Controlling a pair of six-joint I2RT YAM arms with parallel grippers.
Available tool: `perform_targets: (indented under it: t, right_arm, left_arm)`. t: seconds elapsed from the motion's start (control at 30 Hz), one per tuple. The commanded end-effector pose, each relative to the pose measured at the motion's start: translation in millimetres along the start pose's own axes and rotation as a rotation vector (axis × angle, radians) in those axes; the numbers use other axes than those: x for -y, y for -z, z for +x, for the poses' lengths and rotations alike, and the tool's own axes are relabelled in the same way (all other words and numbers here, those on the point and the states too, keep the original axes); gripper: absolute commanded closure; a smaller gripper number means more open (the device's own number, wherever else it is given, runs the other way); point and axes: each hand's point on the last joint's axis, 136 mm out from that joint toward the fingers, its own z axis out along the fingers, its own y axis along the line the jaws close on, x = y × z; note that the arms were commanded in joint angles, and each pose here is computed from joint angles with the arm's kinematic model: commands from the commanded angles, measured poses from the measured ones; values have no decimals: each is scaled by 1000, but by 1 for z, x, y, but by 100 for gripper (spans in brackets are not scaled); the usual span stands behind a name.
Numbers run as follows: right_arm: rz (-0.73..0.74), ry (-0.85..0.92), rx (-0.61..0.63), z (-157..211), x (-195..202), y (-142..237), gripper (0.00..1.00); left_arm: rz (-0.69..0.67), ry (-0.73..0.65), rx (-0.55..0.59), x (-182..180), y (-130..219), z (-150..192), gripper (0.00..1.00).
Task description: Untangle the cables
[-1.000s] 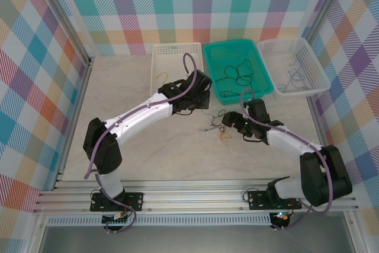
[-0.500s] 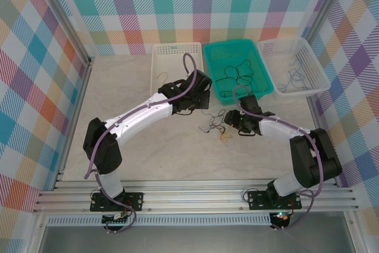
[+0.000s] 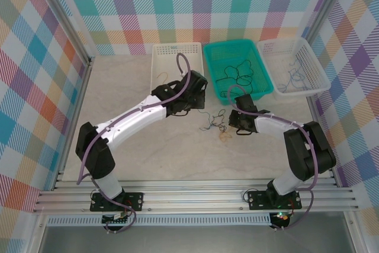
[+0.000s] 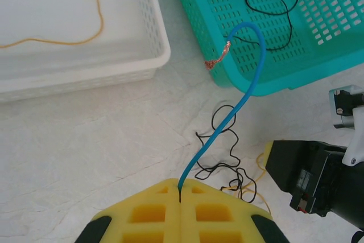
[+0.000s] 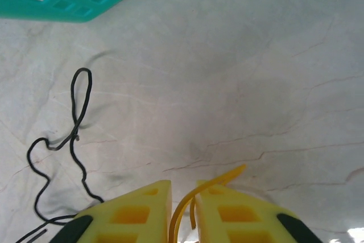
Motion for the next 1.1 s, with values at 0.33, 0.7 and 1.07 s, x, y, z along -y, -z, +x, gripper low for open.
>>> perform_targets:
  t: [0.33,0.7,1.07]
  right_arm:
    - [-228,382,102,-8,-49,38,44]
    - [-593,636,-67,40,-100,42,50]
    - [-354,517,-104,36,-78,-10,68]
  left_arm:
    - [11,7,20,1,9,-8,100]
    - [25,21,3,-1,8,-8,100]
    - [14,35,-8,-7,4,-5,100]
